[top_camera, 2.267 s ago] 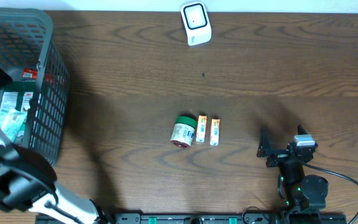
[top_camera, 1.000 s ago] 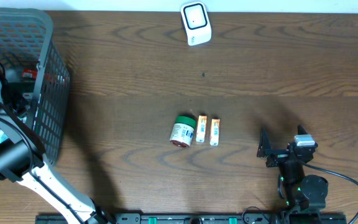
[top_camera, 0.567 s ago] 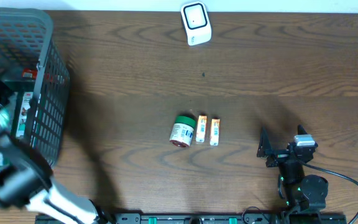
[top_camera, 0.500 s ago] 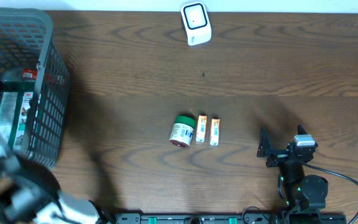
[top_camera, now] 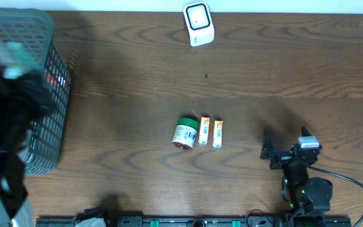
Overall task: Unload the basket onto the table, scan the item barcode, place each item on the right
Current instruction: 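Grasp the light-green tissue pack in the basket with the left gripper, then carry the light-green pack out and lower it left of the jar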
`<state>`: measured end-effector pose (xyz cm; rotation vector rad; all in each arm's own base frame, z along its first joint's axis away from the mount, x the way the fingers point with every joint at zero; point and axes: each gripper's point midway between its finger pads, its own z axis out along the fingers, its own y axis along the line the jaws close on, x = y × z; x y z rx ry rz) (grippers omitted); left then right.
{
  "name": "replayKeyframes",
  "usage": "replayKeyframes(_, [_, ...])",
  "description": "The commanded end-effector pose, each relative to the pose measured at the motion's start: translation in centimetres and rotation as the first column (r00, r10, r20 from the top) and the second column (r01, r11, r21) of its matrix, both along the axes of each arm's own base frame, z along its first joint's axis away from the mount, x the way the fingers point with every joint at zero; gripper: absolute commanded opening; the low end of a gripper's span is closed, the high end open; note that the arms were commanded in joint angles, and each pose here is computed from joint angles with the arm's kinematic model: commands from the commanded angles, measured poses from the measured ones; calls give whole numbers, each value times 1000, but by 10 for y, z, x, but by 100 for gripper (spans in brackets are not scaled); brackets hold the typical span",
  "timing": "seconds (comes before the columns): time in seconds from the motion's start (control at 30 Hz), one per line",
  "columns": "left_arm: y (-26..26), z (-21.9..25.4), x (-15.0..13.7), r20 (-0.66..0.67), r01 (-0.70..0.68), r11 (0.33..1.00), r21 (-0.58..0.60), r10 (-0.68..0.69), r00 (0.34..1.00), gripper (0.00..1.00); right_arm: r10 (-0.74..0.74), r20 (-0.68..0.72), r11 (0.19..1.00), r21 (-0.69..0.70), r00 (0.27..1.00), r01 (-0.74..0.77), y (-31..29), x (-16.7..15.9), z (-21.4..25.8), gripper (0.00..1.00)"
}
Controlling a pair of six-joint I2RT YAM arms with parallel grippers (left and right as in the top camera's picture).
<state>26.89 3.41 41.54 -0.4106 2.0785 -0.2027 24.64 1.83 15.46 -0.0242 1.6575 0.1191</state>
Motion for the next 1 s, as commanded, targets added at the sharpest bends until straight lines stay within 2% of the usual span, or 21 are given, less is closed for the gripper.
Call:
replayKeyframes(0.0, [-57,-49,12,-136,210,976,-55,-216,967,11,15,-2,1000,-11,1000,-15,3,0,-1,99])
replayKeyframes(0.17, [-93,-138,27,-371,269,963,-26,-259,892,12,15,-2,1000,-11,1000,-15,3,0,-1,99])
replayKeyframes(0.33, [-127,-228,42,-568,342,939,-28,-297,768,15,15,-2,1000,-11,1000,-15,3,0,-1,99])
replayKeyframes(0.63, [-148,-341,71,-751,350,935,-50,-267,604,15,15,-2,1000,-11,1000,-15,3,0,-1,99])
replayKeyframes(0.73, [-149,-359,74,-772,348,936,-53,-260,580,17,15,-2,1000,-11,1000,-15,3,0,-1,99])
replayKeyframes(0.8, [-149,-366,74,-780,348,936,-54,-257,570,27,15,-2,1000,-11,1000,-15,3,0,-1,99])
replayKeyframes(0.87, [-149,-366,75,-778,348,936,-53,-258,573,57,15,-2,1000,-11,1000,-15,3,0,-1,99])
replayKeyframes(0.9, [-150,-364,77,-773,349,936,-53,-260,579,66,15,-2,1000,-11,1000,-15,3,0,-1,99])
replayKeyframes(0.97, [-151,-354,81,-759,350,935,-52,-264,595,73,15,-2,1000,-11,1000,-15,3,0,-1,99])
